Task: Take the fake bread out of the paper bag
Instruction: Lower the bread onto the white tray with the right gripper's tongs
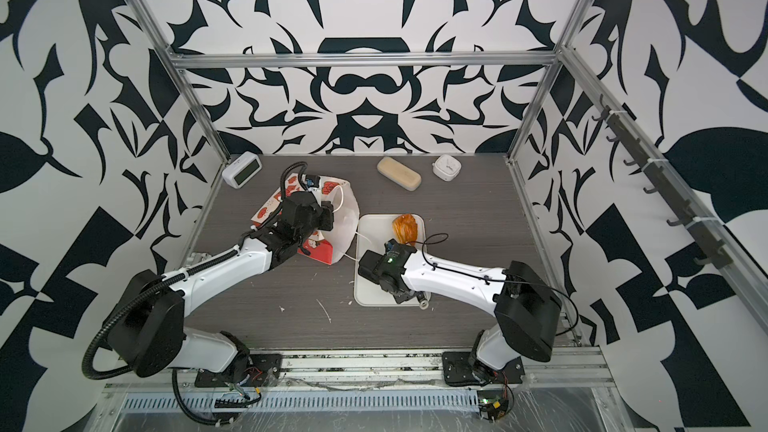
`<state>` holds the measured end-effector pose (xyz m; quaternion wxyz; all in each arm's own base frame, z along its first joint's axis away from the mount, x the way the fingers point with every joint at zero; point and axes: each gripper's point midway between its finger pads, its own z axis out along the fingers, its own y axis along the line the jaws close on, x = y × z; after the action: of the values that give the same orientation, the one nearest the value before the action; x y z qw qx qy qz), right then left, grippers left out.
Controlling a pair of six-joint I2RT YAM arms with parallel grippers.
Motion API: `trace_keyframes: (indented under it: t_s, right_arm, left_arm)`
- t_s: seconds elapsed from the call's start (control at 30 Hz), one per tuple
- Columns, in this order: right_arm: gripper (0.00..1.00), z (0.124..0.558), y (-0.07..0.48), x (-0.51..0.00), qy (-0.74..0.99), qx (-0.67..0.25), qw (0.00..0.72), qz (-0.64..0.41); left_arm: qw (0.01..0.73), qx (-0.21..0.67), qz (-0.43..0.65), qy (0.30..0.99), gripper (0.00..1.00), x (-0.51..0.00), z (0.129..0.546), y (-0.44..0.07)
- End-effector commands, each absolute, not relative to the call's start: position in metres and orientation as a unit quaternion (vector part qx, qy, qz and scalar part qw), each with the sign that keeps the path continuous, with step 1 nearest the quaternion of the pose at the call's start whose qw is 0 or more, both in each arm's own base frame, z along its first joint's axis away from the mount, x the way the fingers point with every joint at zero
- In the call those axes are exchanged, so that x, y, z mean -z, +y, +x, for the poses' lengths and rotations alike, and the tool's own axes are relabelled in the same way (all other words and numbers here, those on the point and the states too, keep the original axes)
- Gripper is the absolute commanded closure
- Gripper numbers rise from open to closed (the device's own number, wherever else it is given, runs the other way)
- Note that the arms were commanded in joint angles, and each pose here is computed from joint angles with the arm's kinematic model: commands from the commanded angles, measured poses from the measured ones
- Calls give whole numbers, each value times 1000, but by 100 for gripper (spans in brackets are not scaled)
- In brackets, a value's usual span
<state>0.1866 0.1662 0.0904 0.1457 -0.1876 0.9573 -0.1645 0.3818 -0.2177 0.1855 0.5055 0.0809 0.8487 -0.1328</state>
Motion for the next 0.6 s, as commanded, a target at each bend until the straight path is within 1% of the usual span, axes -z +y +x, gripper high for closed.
trace_keyframes:
  t_s: [0.0,0.1,0.2,0.4,0.47,0.57]
  right_arm:
    - [61,188,179,-101,962,119,174,-177]
    - [58,187,186,-102,964,93,177,-175]
    - [58,186,189,-108,965,69,188,-171]
    - [60,194,199,-145,955,-2,257,-150]
    - [61,199,201,-152,948,-11,278,-152]
    - [63,209,201,-157,943,4,295,-154]
  left_arm:
    - [509,143,68,846,100,-185,383,-217]
    - [509,142,68,846,100,-184,383,-216]
    - [509,142,67,846,100,-185,382,-215]
    - [508,141,67,847,100,-184,382,-214]
    - [508,140,67,847,100,-184,382,-214]
    - [507,143,66,848,100,-184,382,-215]
